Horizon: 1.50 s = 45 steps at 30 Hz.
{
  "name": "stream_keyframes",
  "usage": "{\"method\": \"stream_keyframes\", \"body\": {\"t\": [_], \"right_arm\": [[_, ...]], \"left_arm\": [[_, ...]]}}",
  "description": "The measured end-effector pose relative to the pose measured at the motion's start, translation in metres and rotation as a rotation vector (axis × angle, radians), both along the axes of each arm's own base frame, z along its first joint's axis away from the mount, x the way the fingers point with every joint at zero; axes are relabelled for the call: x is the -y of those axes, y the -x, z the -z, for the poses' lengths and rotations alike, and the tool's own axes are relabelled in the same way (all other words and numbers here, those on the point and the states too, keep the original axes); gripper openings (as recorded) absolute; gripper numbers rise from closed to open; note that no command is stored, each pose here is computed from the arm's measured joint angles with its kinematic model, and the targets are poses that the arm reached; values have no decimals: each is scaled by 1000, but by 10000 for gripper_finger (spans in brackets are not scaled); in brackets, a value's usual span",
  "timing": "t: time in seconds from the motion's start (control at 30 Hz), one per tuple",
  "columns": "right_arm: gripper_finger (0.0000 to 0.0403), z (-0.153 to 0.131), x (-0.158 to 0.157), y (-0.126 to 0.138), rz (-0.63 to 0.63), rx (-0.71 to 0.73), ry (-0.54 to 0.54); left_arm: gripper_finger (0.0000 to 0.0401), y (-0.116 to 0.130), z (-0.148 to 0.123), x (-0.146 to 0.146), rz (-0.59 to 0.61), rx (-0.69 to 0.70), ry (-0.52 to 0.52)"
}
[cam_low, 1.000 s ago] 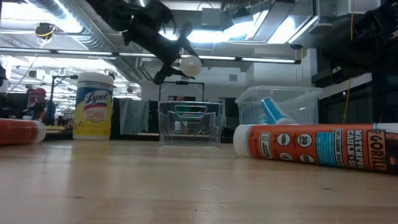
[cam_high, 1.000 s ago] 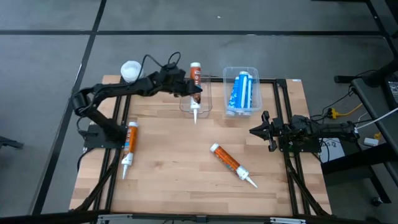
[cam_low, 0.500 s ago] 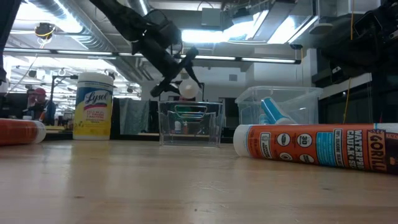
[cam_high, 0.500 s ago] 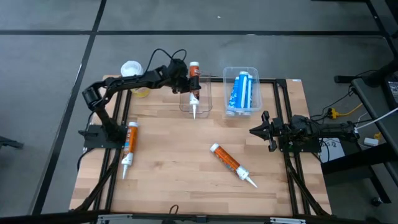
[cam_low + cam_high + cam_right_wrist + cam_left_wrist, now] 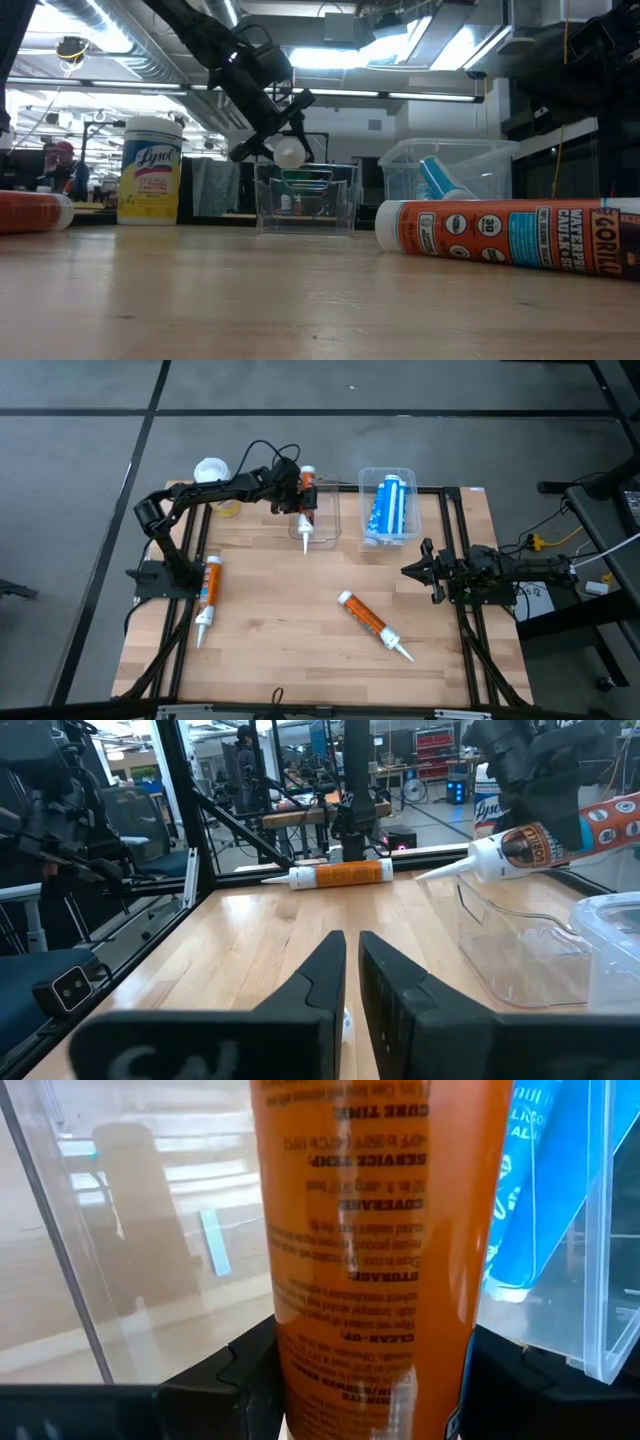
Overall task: Pick & place silicon tubes, Sealant and Lysol wipes
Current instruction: Put the middle orange sealant into the left transparent bin
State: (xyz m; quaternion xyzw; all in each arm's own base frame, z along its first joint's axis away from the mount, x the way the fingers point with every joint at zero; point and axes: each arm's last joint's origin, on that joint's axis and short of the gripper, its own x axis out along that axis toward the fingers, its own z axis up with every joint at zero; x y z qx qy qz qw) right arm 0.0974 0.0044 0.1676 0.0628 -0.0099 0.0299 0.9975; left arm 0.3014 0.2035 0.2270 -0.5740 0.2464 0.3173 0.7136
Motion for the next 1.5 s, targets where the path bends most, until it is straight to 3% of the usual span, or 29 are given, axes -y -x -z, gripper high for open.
{"method": "stream_keyframes", "body": {"t": [0.37,1.5], "right_arm": [[35,0,0,0,0,0,0],[35,0,0,0,0,0,0]], "left_arm": [[214,5,5,4,-6,-73,53],[238,6,6,4,-50,-80,66]]}}
